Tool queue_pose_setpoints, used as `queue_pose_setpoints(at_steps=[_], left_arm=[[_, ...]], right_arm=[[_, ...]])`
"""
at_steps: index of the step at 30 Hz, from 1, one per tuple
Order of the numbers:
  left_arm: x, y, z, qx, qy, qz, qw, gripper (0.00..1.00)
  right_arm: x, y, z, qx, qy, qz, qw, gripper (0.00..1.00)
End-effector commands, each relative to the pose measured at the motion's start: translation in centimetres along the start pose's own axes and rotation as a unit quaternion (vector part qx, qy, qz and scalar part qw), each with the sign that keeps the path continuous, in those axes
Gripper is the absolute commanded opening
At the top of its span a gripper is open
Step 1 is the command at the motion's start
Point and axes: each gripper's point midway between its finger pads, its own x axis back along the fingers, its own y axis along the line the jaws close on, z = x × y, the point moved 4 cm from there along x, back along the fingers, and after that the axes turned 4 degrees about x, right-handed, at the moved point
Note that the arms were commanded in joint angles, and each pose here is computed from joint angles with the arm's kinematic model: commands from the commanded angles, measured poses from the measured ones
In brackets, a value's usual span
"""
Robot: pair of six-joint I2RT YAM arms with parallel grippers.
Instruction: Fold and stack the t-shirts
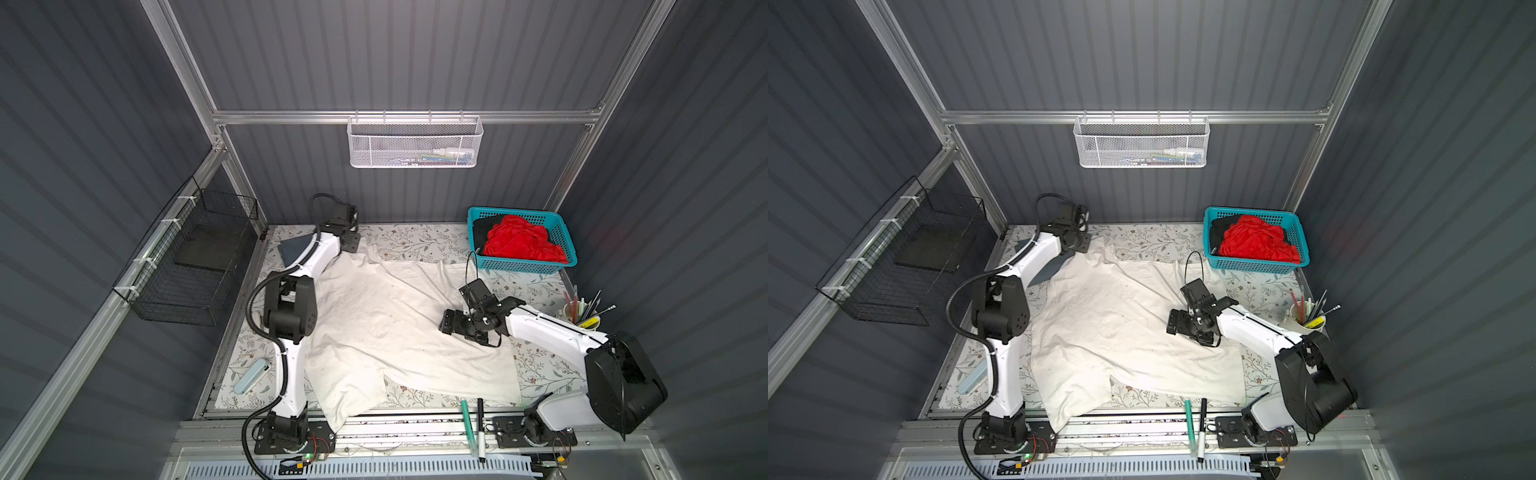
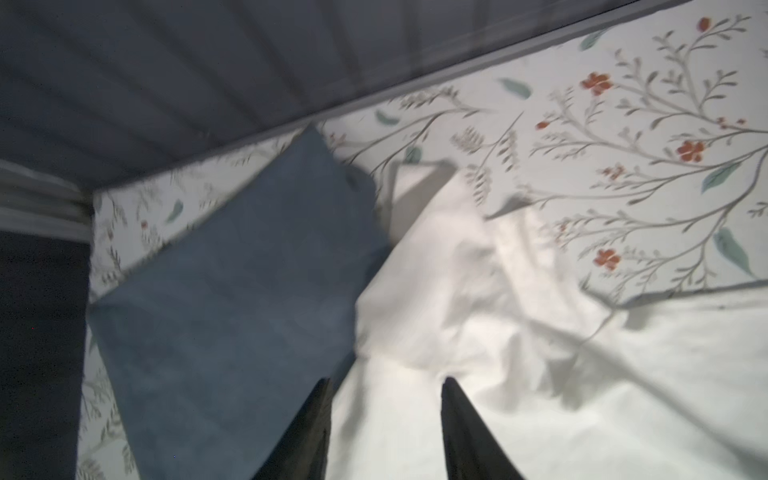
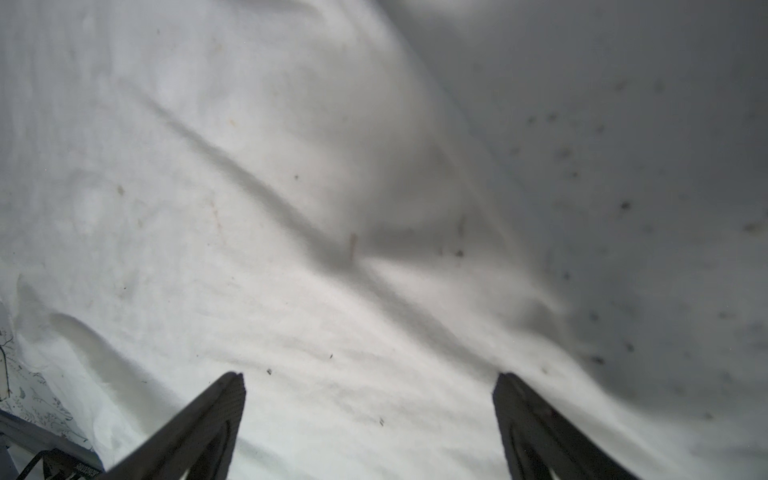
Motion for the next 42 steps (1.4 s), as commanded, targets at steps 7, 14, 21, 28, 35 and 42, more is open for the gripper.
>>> queue_pose_setpoints(at_steps=[7,14,21,28,35,42], left_arm=[[-1.8,-0.5,-1.8,0.104,0.001,0.125,0.987,0.46],[-5.0,-2.4,-2.0,0.083,0.008,0.112,0.99,0.47],[-6.8,-2.8,-0.8,0.05,0.021,0.064,0.996,0.48],[-6.5,-1.8,-0.7,0.045,0.005,0.026,0.999,0.48],[-7.9,-2.3,0.8,0.045,0.034,0.041,0.998,0.4],[-4.1,-1.0,-0.7,0.073,-0.024,0.01,0.997,0.0]], right_arm=[[-0.1,0.1,0.5,0.011,0.006,-0.002,1.0,0.96],[-0.1,-0.6,1.3,0.003,0.008,0.006,1.0,0.97],[0.1,-0.5,1.1,0.008,0.011,0.01,1.0,0.97],[-0.1,-0.7,1.3,0.002,0.012,0.011,1.0,0.97],[0.0,-0.7,1.2,0.004,0.011,0.013,1.0,0.97],[-0.9,-0.9,1.7,-0.005,0.017,0.006,1.0,0.98]])
